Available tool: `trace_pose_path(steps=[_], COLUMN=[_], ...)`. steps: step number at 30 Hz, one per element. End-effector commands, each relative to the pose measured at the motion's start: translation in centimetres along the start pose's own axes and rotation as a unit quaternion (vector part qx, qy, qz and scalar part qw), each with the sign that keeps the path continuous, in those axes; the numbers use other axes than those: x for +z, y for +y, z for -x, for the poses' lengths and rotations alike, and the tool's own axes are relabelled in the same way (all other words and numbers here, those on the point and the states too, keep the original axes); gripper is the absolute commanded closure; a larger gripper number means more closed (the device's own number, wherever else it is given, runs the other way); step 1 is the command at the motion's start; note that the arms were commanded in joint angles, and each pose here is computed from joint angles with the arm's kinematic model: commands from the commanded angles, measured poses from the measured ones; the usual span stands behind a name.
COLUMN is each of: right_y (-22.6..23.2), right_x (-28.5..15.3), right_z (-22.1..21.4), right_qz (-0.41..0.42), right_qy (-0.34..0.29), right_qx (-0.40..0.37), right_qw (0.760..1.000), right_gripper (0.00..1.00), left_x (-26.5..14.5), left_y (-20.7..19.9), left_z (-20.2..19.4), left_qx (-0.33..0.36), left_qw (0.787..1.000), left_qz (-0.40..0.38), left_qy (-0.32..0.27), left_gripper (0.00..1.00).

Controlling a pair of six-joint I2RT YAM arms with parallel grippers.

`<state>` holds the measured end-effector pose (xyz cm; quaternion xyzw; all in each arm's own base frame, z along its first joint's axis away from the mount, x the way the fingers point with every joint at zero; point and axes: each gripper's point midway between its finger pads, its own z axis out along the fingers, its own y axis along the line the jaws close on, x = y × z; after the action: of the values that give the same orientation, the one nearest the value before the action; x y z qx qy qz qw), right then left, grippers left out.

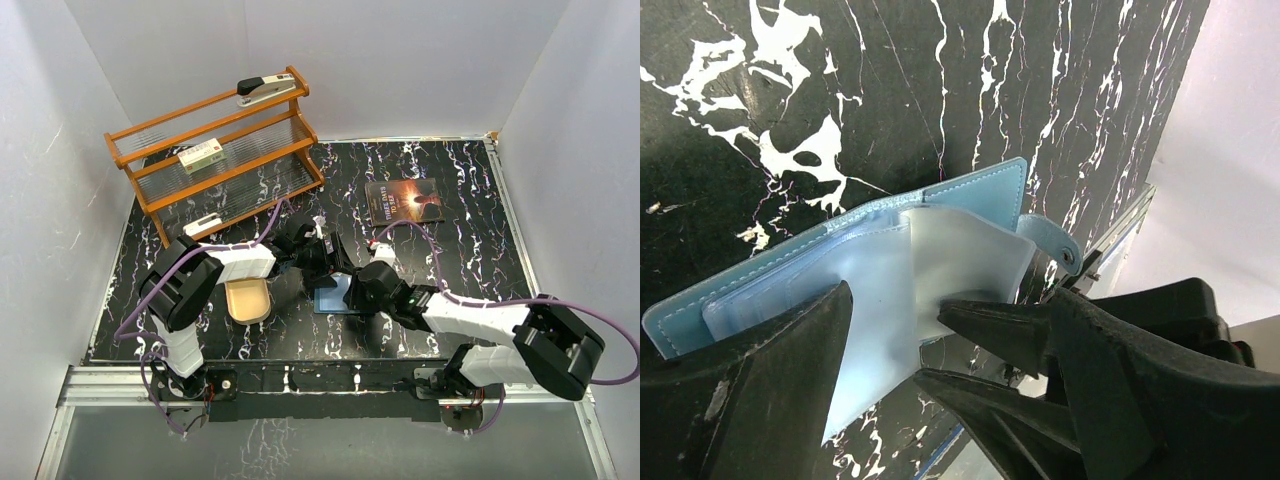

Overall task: Put the credit cards into the card holder
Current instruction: Turn over the card slot in the card holder.

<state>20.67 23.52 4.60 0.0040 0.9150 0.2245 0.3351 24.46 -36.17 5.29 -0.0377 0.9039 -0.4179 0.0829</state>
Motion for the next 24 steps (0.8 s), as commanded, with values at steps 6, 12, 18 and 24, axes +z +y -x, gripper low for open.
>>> trace_pose_path(steps=[6,12,18,24], right_y=[2.1,1.1,-0.1,-0.6], right_x=[1.3,1.8,1.9,1.7], right_z=[1.2,0.3,-0.5,-0.7], right_qz=[0.020,0.002,-0.015,-0.017], right_qy=[-0.013,-0.005,0.000,-0.005], right_qx=[0.004,0.007,0.009,0.019], right_qw=[1.000,1.000,1.000,1.000], right_gripper=[0.72,0.87,1.00,1.00], left_x=[0.1,-0.3,-1.4,-2.6], left_y=[-0.5,-1.1,-1.8,-1.0], left_z=[-0.3,-0.1,0.6,1.3], left_qx=[0.002,0.008,0.029,0.043], left_qw=[1.000,1.000,1.000,0.997], left_qz=[-0.007,-0.012,0.004,0.044], left_qy=[0.009,0.006,-0.010,-0.035], left_gripper=[0.21,0.21,0.20,0.20])
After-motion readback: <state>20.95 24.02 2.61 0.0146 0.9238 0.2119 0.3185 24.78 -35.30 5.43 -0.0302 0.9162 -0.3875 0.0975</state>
